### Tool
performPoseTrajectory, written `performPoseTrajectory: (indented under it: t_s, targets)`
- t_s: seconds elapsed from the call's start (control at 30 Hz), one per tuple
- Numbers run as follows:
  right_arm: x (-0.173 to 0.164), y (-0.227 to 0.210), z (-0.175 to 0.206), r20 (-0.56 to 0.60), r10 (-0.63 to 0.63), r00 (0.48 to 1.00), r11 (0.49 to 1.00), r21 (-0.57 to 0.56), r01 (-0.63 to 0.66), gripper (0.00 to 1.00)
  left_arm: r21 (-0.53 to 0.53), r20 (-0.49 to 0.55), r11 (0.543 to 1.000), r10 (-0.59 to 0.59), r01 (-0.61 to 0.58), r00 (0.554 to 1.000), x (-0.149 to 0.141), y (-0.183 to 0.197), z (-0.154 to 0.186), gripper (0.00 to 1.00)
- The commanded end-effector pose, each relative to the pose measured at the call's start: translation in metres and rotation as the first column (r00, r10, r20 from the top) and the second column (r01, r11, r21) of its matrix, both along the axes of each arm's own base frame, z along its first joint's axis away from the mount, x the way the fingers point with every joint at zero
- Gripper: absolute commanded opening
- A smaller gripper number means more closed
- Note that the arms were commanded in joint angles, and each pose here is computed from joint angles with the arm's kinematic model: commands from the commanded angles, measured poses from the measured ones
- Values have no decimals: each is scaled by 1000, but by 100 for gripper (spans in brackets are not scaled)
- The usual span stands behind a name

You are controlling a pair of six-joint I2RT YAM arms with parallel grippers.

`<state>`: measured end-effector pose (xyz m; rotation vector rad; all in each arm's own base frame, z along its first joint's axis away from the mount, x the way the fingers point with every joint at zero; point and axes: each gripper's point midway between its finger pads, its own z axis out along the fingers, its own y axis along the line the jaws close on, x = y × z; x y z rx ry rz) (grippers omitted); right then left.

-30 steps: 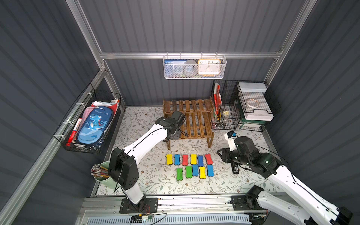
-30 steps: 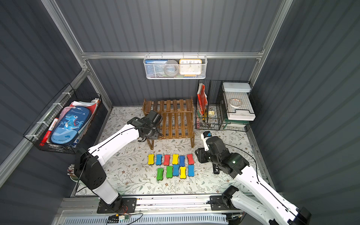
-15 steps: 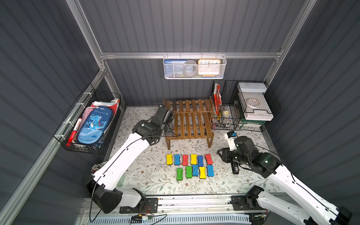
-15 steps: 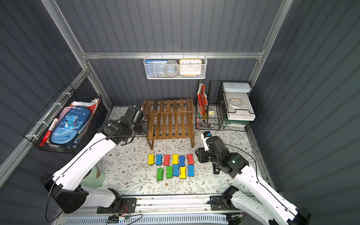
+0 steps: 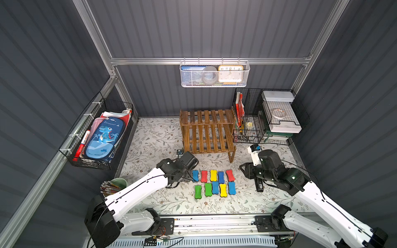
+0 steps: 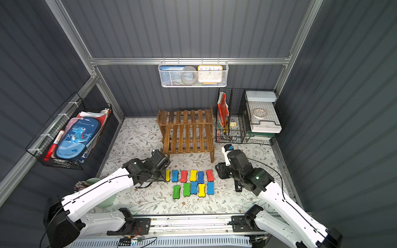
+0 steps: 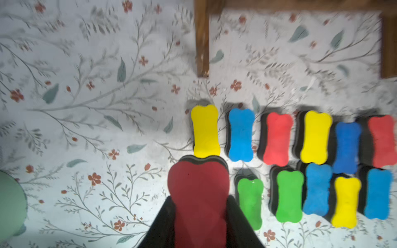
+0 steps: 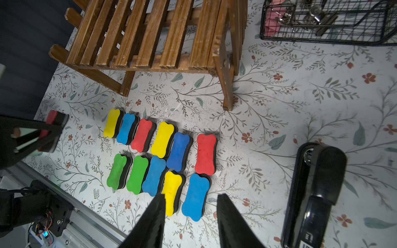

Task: Remove the whiteboard erasers from the shelf
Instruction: Pick up the whiteboard eraser from the shelf, then place the whiteboard eraser at the center of the board.

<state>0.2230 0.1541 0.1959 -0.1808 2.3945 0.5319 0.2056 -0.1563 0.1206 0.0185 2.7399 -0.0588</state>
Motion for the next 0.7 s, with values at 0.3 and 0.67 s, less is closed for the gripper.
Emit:
performPoseTrajectory:
  t_s: [0.3,0.67]
  targets:
    - [2,-1,-4,-8,-5,1000,1000,-8,5,44,-118,-179,993,-6,-16,984,-35,-31,-66,34]
    - [4,-2,-5,-14,-11,1000,1000,-8,11,44,-14,-188,1000,0,-3,982,-25,-29,-83,33]
